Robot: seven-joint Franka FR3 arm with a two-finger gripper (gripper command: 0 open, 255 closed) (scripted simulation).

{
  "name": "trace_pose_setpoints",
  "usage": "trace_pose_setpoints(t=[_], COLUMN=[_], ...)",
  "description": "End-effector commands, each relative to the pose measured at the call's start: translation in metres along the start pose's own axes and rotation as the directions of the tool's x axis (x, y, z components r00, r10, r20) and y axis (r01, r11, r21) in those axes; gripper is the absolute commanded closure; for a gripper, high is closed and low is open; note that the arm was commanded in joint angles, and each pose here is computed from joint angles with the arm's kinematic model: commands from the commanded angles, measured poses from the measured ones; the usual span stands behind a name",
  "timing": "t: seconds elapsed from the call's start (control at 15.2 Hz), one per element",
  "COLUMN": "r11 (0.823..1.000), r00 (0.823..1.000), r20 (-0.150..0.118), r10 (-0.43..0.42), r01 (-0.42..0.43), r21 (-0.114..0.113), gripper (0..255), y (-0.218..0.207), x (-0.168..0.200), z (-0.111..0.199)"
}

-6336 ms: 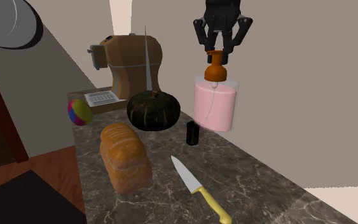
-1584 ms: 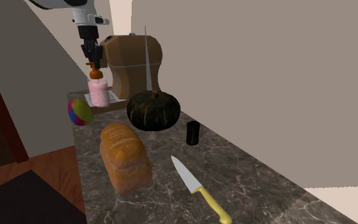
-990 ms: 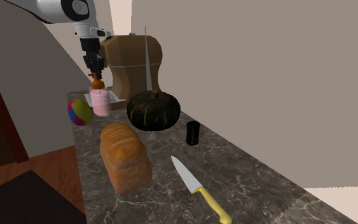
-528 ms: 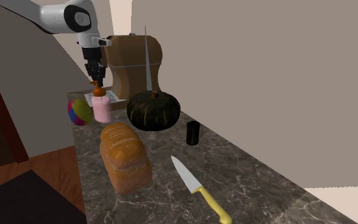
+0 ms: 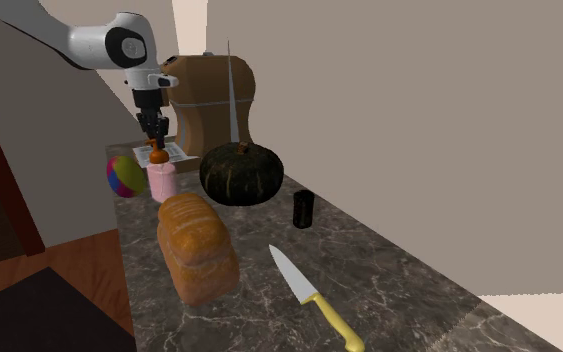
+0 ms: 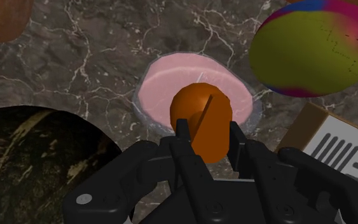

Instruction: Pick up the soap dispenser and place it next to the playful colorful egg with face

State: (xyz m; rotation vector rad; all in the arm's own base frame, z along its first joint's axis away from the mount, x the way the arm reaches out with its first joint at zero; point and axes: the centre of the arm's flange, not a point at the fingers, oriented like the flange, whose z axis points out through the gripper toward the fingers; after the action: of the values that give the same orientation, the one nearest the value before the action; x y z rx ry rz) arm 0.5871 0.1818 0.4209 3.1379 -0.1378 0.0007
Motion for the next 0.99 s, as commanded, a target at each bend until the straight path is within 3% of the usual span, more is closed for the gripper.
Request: trace_pose_setpoints(t=[0.0, 0.4, 0.46, 0.79, 0.92], r11=[1.0, 1.0, 1.0, 1.0, 1.0], r00=[1.0, 1.0, 1.0, 1.0, 1.0], r20=[-0.001, -0.001, -0.001, -0.001, -0.001], r10=[0.0, 0.0, 0.0, 0.0, 0.0], r01=[0.0, 0.0, 0.0, 0.0, 0.0], r21=[0.0, 0.0, 0.0, 0.0, 0.0], gripper=[255, 255, 0, 0, 0], y=[0.0, 0.0, 0.0, 0.0, 0.0], x=[0.0, 0.0, 0.0, 0.0, 0.0], z=[0.002, 0.002, 0.002, 0.002, -0.024])
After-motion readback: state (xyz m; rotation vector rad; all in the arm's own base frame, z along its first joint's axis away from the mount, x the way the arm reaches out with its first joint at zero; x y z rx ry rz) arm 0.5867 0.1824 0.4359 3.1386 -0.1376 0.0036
